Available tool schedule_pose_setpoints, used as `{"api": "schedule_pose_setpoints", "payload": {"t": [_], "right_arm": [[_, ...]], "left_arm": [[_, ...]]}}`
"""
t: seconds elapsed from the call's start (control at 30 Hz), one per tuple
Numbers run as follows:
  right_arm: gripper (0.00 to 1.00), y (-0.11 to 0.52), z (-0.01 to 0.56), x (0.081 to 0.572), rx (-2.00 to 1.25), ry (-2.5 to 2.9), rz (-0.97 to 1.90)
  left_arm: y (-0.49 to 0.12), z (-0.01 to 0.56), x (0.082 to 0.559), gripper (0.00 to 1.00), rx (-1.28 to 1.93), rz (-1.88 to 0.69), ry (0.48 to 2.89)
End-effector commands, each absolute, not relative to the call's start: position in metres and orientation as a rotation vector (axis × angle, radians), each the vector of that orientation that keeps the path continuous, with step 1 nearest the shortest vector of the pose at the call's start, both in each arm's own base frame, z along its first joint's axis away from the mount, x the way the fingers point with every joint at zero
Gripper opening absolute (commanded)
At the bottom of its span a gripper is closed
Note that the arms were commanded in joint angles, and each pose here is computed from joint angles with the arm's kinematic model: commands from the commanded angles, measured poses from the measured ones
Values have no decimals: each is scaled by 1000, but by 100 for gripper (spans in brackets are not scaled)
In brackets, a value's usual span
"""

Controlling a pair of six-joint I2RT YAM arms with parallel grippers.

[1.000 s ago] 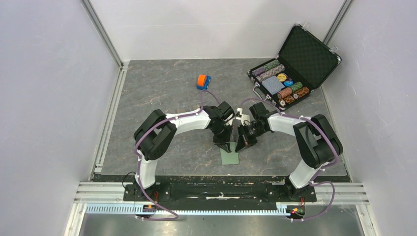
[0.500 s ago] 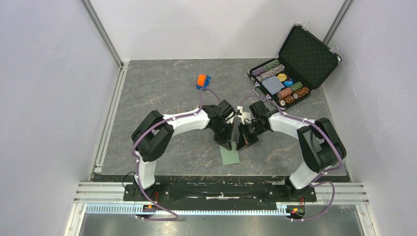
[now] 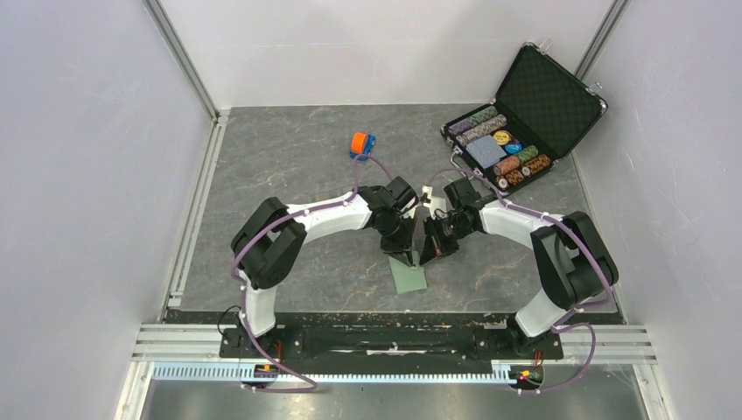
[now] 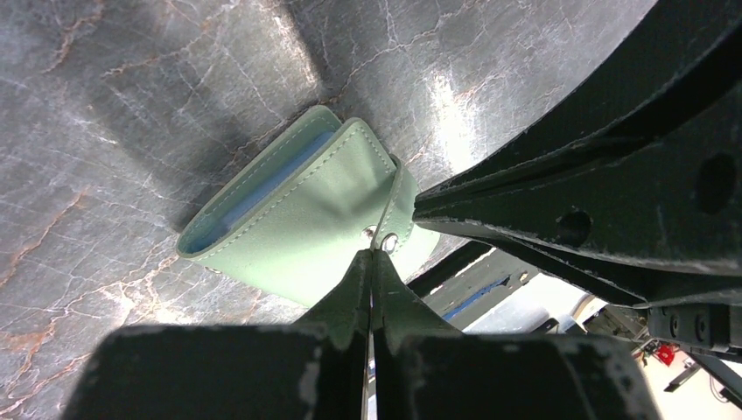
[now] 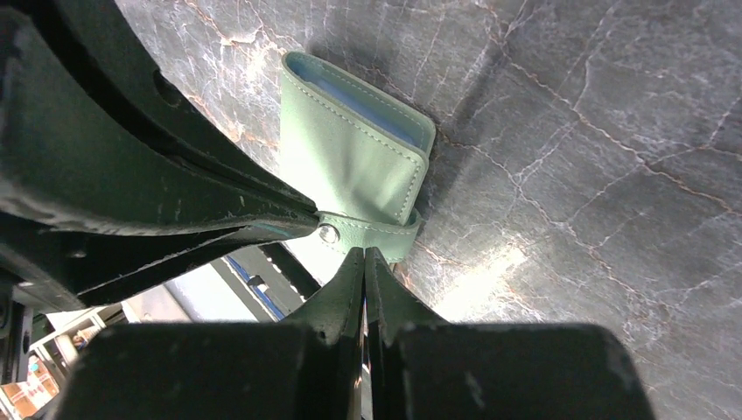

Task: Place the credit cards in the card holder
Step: Close the card holder at the center of the board.

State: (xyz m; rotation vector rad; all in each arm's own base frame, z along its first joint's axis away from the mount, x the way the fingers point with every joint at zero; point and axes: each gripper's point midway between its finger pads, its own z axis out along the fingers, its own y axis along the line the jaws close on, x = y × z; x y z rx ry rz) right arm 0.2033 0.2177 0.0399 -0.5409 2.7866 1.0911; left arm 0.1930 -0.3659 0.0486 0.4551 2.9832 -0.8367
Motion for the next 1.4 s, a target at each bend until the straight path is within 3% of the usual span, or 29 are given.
{"api": "schedule_pose_setpoints", "payload": {"t": [0.0,0.63,1.37], "right_arm": [[0,244,74,218,-683,2555,1237],[0,251,56,202,-700,2605,1347],[0,252,43,198,-727,2662,1289]], "left_arm": [[-374,60,190,2,512,-881,2921],[-372,48,177,2,543,-833,2958],[-375,48,186,2,565,-803,2919]]}}
